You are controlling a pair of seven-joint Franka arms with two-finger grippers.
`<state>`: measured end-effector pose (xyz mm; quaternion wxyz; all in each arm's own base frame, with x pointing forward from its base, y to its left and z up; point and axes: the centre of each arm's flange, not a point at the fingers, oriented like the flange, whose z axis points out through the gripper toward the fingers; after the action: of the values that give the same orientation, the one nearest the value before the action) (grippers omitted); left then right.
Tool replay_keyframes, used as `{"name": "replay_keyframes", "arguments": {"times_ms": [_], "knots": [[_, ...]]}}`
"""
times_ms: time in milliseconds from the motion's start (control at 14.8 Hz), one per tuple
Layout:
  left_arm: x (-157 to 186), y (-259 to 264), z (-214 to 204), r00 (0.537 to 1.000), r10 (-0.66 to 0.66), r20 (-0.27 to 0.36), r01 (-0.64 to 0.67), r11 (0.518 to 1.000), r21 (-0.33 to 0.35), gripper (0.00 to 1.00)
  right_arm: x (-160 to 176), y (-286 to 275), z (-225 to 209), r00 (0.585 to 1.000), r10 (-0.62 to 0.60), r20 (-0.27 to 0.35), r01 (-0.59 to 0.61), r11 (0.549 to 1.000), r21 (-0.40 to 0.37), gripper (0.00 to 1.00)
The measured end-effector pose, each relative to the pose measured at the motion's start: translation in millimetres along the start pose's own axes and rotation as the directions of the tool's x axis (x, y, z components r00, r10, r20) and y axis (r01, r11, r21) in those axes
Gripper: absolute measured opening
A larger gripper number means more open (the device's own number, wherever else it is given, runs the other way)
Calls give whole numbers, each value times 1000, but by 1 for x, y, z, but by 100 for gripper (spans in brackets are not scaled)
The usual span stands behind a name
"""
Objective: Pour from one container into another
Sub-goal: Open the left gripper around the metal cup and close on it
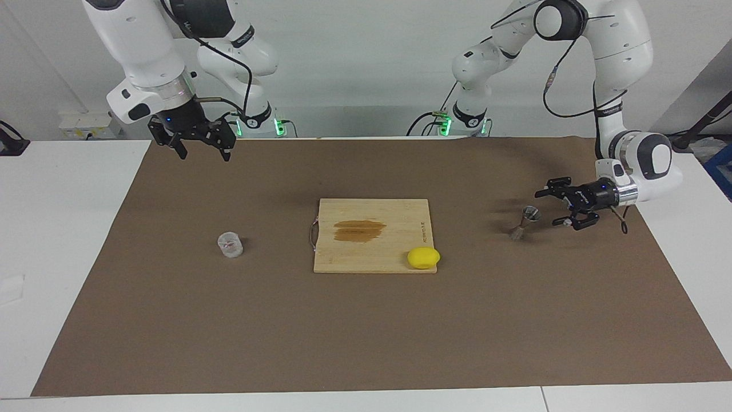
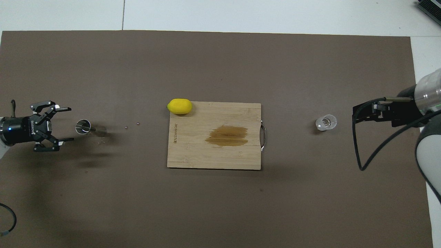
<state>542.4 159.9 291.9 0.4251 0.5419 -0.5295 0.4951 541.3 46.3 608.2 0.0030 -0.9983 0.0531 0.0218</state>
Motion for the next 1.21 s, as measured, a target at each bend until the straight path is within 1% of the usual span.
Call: {"name": "replay_keyframes", "arguments": {"times_ms": [202, 337, 876, 1213], "knots": [[-13, 2, -1, 1000, -20, 19, 20, 1000, 12, 100, 0, 0, 0, 1000, 0, 0, 0, 1000, 0, 100], [-23, 6, 1, 999, -39, 19, 39, 999, 16, 100, 0, 0, 0, 1000, 0, 0, 0, 1000, 0, 100], [-41, 22, 13, 996, -88, -8, 88, 996, 27, 100, 0, 0, 0, 1000, 0, 0, 0, 1000, 0, 100], [-41, 21, 19, 996, -89, -24, 90, 995, 31, 100, 0, 0, 0, 1000, 0, 0, 0, 1000, 0, 100]]}}
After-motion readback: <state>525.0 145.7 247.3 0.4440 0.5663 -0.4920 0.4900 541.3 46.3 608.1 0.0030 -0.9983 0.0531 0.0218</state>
